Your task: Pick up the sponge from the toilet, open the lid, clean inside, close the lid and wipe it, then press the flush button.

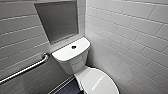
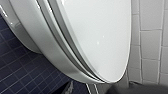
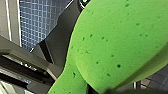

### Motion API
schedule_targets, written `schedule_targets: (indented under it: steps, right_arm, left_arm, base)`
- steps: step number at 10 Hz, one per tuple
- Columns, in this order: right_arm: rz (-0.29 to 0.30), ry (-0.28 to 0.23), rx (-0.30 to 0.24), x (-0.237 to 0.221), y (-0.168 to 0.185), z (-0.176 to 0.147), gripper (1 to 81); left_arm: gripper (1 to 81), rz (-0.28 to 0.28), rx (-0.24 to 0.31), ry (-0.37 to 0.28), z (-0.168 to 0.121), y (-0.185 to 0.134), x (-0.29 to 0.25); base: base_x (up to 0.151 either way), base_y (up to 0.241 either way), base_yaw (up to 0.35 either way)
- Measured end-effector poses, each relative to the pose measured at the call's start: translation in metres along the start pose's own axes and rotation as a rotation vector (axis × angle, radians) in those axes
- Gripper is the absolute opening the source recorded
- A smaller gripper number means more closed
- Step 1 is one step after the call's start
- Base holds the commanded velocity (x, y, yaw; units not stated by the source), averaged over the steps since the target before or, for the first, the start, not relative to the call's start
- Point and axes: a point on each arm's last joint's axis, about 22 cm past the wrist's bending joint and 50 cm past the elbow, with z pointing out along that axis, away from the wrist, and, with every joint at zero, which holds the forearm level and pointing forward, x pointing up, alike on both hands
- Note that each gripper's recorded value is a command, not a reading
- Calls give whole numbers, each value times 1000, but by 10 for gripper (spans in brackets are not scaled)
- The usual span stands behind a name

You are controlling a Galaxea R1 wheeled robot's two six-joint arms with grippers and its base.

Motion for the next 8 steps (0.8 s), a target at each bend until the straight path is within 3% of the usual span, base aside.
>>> schedule_targets:
  steps: [1,3,8]
  right_arm:
    - [10,-14,-8,-4,1,-1,10]
    - [11,-13,-8,0,-1,0,10]
    - [11,-12,-5,1,-3,2,10]
  left_arm:
    - [811,-27,5,-12,13,-5,-5]
    - [811,-29,-13,-16,27,10,-2]
    - [811,-57,19,18,36,3,15]
  base:
    - [0,0,0]
    - [0,0,0]
    - [0,0,0]
